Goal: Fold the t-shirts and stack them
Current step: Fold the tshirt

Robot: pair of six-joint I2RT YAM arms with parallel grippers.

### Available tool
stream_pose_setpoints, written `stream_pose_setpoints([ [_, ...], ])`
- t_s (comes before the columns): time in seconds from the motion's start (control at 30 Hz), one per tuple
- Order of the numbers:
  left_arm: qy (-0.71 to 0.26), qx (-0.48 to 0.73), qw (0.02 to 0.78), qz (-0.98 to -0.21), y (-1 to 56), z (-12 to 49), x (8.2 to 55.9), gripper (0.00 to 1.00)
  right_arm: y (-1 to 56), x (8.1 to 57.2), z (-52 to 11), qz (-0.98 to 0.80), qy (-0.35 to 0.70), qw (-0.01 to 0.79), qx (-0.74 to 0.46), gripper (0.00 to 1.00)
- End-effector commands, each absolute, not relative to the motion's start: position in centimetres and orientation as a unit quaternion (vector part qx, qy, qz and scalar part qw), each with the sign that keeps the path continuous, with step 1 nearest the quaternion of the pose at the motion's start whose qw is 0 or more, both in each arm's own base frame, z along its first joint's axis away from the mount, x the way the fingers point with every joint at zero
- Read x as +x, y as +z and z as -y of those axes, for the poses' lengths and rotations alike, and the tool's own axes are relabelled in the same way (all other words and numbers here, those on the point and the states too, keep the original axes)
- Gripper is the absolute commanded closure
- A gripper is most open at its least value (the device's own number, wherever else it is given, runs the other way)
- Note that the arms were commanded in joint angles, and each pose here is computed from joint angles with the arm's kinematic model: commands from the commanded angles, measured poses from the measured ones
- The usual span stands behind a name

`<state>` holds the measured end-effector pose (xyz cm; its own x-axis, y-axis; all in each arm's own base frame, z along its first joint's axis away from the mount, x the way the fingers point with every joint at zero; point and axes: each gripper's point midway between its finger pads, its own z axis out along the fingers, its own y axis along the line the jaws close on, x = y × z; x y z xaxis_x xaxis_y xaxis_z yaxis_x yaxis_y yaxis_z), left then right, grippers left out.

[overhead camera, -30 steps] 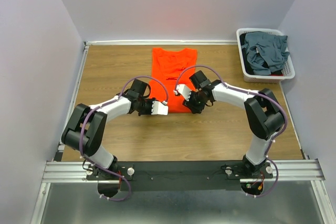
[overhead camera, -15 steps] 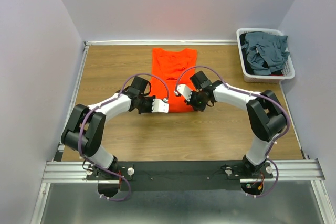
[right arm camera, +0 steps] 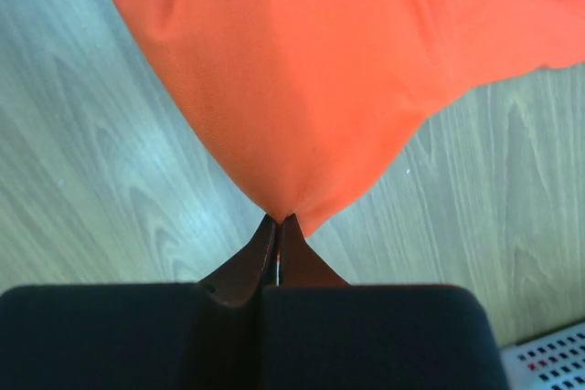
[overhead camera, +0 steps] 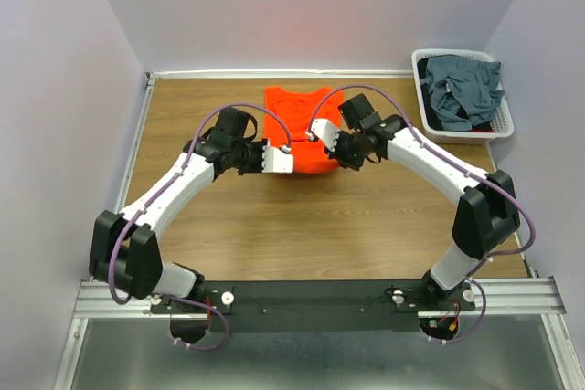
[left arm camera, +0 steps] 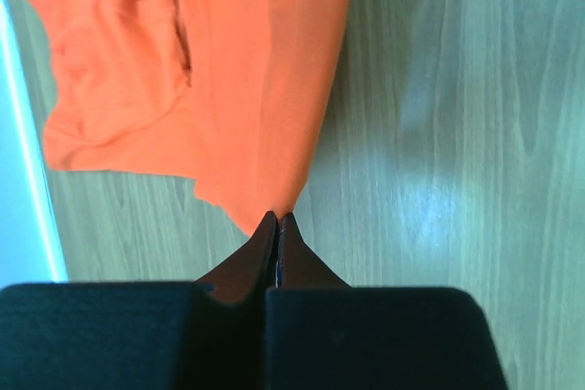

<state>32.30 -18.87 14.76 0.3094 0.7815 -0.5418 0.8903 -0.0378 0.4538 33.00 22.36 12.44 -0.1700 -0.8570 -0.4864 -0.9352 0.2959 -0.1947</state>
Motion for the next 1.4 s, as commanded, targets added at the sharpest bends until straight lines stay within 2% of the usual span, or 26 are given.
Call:
stream_pose_setpoints([
  [0.0,-0.101,0.714,0.369,-0.586,16.4,18.5,29.5,1.00,14.4,30.4,-20.7,-0.764,0.083,0.237,-0.595,0.99],
  [0.2,-0.126,0.724,0.372,-0.567,18.1,17.9,24.7,1.00,14.4,26.1,-18.8,-0.761,0.103,0.208,-0.606,0.99],
  [0.37,-0.159,0.717,0.366,-0.572,19.1,17.3,20.5,1.00,17.6,22.4,-18.4,-0.740,0.140,0.211,-0.623,0.99],
  [0.53,-0.167,0.706,0.375,-0.577,20.8,17.2,19.7,1.00,19.0,22.1,-18.6,-0.740,0.147,0.209,-0.623,0.99],
  [0.67,-0.153,0.695,0.382,-0.590,21.0,17.4,21.9,1.00,18.9,24.5,-18.8,-0.743,0.120,0.212,-0.623,0.99],
  [0.97,-0.158,0.656,0.384,-0.630,20.0,15.7,31.5,1.00,18.1,34.2,-19.0,-0.745,0.103,0.224,-0.620,0.99],
  [1.17,-0.175,0.614,0.354,-0.683,14.2,16.3,37.8,1.00,11.9,39.9,-19.7,-0.756,0.115,0.189,-0.616,0.99],
  [1.37,-0.180,0.574,0.327,-0.729,8.0,15.7,41.6,1.00,5.9,44.3,-20.1,-0.780,0.122,0.173,-0.588,1.00],
])
